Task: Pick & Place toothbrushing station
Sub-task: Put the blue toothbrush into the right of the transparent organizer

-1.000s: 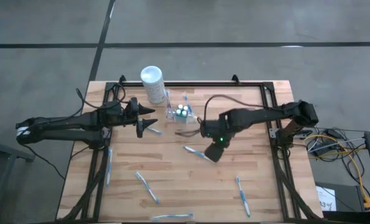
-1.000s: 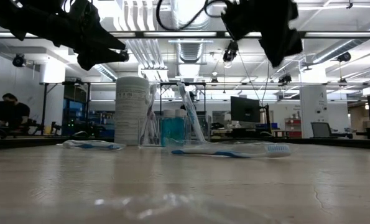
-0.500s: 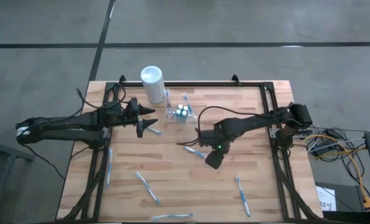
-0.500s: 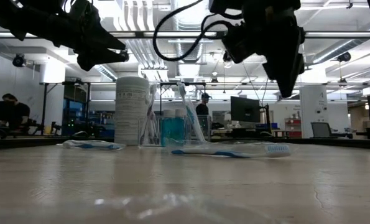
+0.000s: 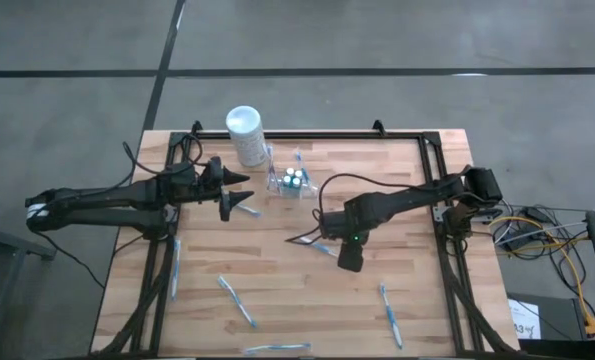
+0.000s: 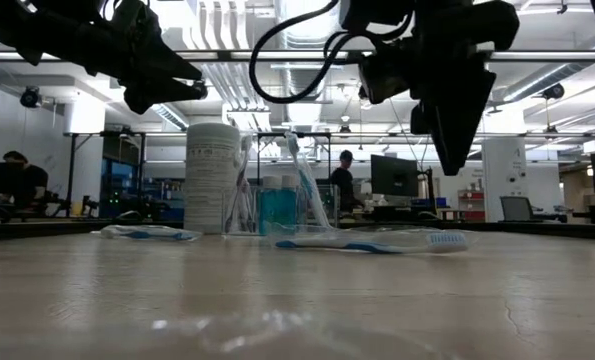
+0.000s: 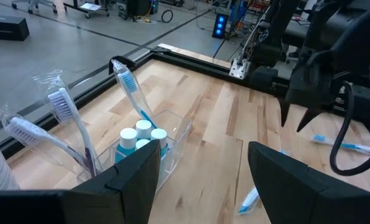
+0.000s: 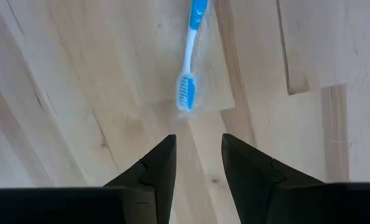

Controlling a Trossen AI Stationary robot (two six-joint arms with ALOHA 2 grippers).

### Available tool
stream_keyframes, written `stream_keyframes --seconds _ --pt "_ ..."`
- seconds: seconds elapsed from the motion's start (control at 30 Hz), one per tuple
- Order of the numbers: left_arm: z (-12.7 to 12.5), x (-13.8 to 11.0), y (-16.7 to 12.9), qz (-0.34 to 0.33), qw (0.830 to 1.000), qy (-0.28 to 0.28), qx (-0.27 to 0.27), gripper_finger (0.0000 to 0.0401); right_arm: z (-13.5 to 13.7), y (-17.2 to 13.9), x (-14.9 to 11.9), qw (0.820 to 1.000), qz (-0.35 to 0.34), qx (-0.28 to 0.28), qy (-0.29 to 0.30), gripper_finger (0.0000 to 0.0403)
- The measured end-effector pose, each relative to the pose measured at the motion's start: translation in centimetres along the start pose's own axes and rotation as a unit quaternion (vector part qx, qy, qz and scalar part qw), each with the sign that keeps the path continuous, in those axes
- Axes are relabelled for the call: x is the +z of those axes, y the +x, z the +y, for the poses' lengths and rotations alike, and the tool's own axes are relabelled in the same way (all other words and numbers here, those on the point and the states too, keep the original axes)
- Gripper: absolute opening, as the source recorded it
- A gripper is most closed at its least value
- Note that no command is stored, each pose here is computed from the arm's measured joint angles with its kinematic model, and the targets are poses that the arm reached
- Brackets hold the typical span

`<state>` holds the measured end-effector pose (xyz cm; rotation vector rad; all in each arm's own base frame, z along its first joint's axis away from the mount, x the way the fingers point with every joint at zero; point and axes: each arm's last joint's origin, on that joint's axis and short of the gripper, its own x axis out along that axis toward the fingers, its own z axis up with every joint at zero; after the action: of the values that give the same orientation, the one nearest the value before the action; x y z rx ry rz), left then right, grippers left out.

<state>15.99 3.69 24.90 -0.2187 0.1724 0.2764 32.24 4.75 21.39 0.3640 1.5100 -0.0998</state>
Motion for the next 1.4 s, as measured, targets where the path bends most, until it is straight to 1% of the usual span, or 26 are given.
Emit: stream_keyframes --seconds 0.13,0.23,0.33,0.43,0.6,0.77,0.97,1.03,1.1,1.17,1.3,1.4 --pt "0.0 0.0 0.0 0.000 1.000 0.000 0.000 0.0247 0.0 0.1 0.3 1.000 -0.020 -0.004 -0.010 0.0140" --pt "0.0 0.0 0.0 0.000 1.000 0.000 0.000 0.0247 0.0 0.2 0.5 0.999 -0.031 -0.012 -0.021 0.0159" --pt "0.0 0.0 0.0 0.000 1.000 0.000 0.000 0.0247 -0.1 0.8 0.6 0.999 -0.022 -0.017 -0.030 0.0178" --pt "0.0 0.0 0.0 0.000 1.000 0.000 0.000 0.0247 -0.1 1.7 0.8 0.999 -0.014 -0.020 -0.038 0.0188" --pt "0.0 0.0 0.0 0.000 1.000 0.000 0.000 0.0247 0.1 2.8 1.3 0.999 -0.013 -0.020 -0.049 0.0185" --pt "0.0 0.0 0.0 0.000 1.000 0.000 0.000 0.0247 0.1 3.7 1.4 1.000 0.012 -0.001 -0.028 0.0178" --pt "0.0 0.0 0.0 0.000 1.000 0.000 0.000 0.0247 0.0 5.0 1.2 1.000 0.019 0.000 -0.021 0.0178" --pt "0.0 0.0 0.0 0.000 1.000 0.000 0.000 0.0247 0.0 5.3 1.2 0.999 0.018 0.017 -0.021 0.0178" --pt "0.0 0.0 0.0 0.000 1.000 0.000 0.000 0.0247 -0.1 5.8 0.8 0.999 0.035 0.028 -0.019 0.0178" --pt "0.0 0.0 0.0 0.000 1.000 0.000 0.000 0.0247 -0.1 6.3 0.8 0.999 0.031 0.038 -0.020 0.0178" --pt "0.0 0.0 0.0 0.000 1.000 0.000 0.000 0.0247 -0.3 6.9 0.6 0.999 0.035 0.037 -0.019 0.0178" --pt "0.0 0.0 0.0 0.000 1.000 0.000 0.000 0.0247 -0.4 7.1 0.4 0.999 0.040 0.034 -0.011 0.0170"
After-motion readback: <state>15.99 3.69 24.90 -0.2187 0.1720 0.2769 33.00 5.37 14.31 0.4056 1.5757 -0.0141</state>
